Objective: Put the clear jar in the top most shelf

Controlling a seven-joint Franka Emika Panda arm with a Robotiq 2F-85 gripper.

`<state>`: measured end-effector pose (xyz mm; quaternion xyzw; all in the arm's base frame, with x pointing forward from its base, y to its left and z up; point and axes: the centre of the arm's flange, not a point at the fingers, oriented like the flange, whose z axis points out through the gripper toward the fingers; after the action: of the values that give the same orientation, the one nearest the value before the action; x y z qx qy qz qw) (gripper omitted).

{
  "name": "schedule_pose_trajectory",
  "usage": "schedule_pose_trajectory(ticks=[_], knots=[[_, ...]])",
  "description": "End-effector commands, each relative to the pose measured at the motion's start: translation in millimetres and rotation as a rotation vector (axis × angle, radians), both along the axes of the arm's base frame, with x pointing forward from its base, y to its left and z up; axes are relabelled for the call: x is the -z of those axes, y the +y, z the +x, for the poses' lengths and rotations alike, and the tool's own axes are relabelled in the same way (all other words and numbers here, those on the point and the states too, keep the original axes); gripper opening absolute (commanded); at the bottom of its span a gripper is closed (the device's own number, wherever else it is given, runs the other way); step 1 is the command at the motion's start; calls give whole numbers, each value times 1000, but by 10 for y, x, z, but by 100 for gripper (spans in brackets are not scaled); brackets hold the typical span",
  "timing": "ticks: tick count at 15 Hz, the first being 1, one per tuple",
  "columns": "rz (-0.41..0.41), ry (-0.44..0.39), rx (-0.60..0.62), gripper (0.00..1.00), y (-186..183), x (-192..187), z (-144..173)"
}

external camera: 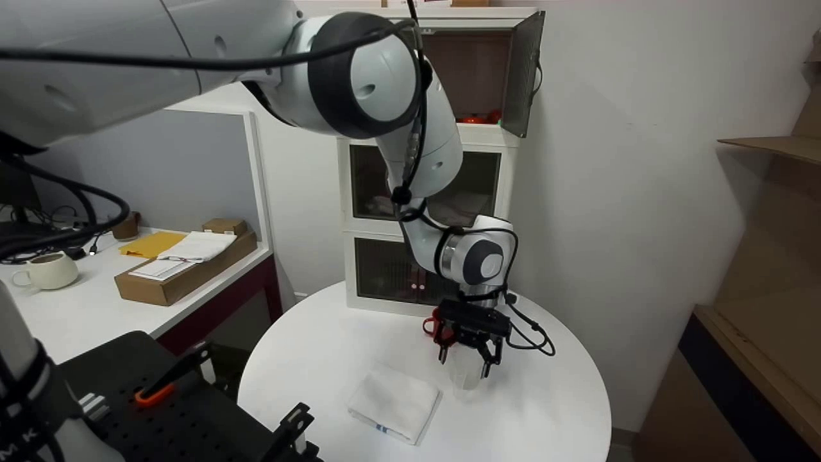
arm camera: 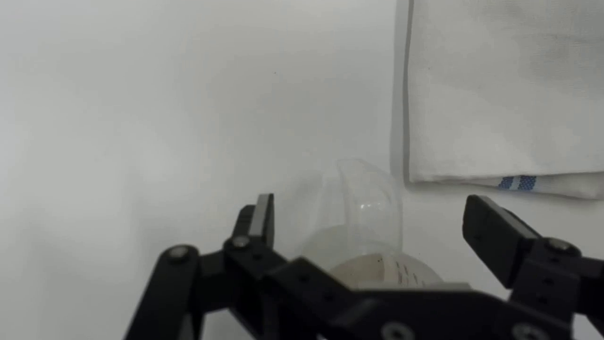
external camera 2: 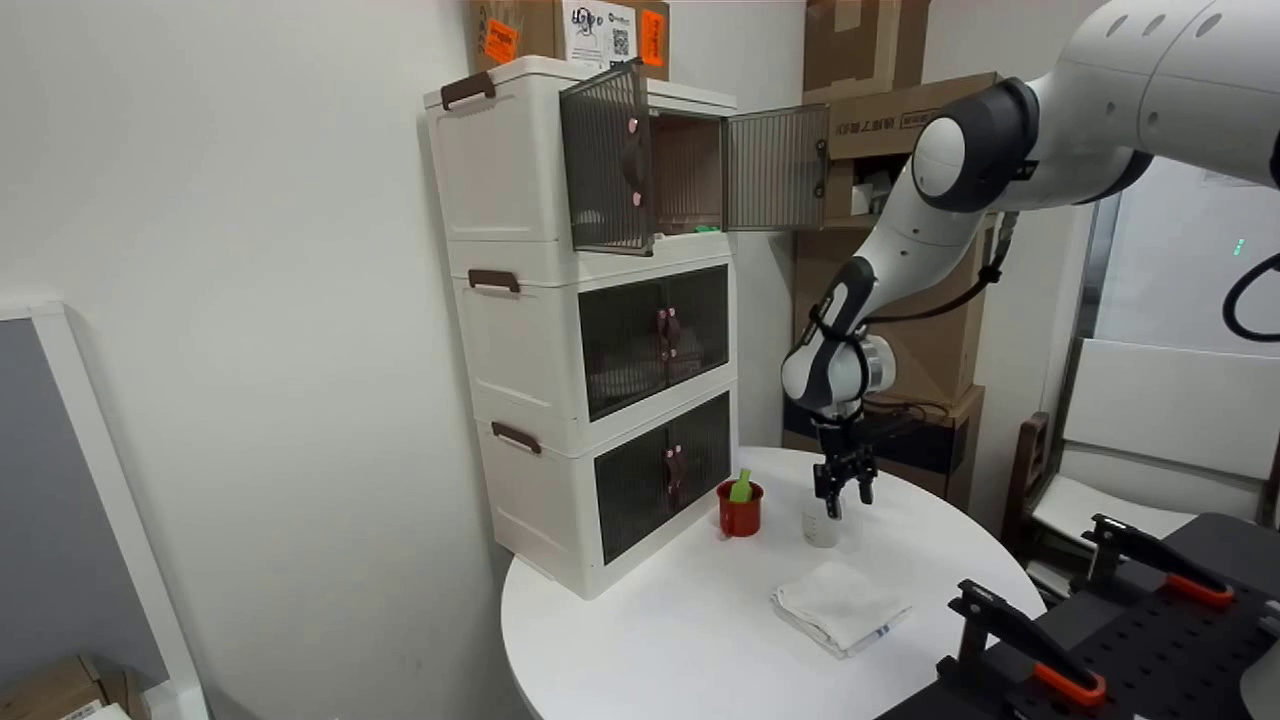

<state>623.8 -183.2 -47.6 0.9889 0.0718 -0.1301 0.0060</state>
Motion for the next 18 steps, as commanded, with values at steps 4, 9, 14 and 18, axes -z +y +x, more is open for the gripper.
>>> schedule_pose_trajectory(ticks=[4, 9, 14, 18], knots=[[-7, -6, 22, 73, 79, 153, 18], [-10, -8, 26, 46, 86, 139, 2], [-12, -16, 25, 8, 90, 131, -6], [1, -6, 23, 7, 100, 57, -31]])
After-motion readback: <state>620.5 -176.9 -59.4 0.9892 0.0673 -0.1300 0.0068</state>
